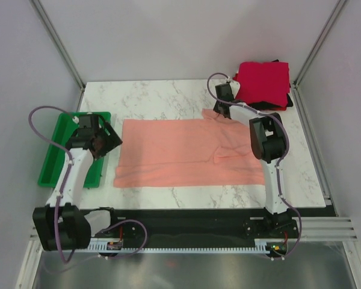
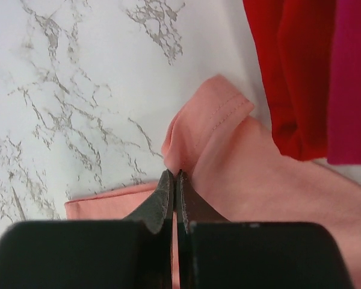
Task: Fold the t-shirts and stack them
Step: Fold the tshirt
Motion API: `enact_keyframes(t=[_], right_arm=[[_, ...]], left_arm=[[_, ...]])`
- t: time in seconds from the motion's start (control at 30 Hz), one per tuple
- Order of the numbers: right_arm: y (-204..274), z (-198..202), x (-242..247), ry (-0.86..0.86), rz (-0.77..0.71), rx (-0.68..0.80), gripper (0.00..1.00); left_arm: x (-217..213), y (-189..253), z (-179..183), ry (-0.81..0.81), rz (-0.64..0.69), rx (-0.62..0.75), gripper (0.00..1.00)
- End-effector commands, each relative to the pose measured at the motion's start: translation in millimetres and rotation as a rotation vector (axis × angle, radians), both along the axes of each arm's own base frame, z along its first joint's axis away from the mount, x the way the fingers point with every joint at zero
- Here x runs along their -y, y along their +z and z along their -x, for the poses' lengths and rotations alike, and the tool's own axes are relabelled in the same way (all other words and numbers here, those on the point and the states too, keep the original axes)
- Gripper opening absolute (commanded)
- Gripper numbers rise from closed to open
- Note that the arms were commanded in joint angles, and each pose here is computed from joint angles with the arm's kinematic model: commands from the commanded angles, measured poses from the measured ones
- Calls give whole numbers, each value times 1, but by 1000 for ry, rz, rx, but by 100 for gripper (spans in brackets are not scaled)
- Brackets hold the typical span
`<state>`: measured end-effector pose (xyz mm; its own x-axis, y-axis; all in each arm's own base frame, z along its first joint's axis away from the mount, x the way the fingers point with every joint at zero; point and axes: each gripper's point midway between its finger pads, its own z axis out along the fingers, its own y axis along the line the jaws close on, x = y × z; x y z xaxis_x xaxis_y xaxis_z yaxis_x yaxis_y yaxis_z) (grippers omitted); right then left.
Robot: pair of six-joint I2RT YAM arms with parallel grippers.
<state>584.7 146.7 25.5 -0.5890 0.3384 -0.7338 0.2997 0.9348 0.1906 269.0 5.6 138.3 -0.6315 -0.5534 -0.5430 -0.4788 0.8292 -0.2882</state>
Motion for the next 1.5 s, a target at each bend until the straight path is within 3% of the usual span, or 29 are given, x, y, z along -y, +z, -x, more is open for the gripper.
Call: enact_keyframes(t=[0.0, 0.13, 0.27, 0.57, 0.87, 1.13, 1.2, 1.4, 1.47], right_arm=[[-31, 32, -4, 28, -20, -69, 0], [-35, 38, 5, 4, -13, -59, 0], [-41, 35, -1, 34, -40, -62, 0], [-45, 33, -15, 80, -107, -63, 0], [-48, 32, -15, 89, -101, -64, 0], [-50, 30, -18, 103, -105, -66, 0], [-51, 29, -18, 107, -105, -68, 0], [-51, 29, -20, 119, -102, -68, 0], [-51, 29, -20, 125, -103, -68, 0]], left_arm=[[-8, 37, -69, 28, -58, 137, 83], [-24, 26, -122, 40, -145, 75, 81], [-11, -4, -183, -36, -83, 26, 77], [-8, -51, -241, -21, -76, -32, 72], [-9, -97, -256, 5, -105, -102, 66], [7, -107, -259, -16, -130, -114, 57], [9, -107, -261, -20, -126, -111, 46], [11, -107, -262, -27, -136, -110, 33], [11, -107, -260, -28, -135, -117, 21]])
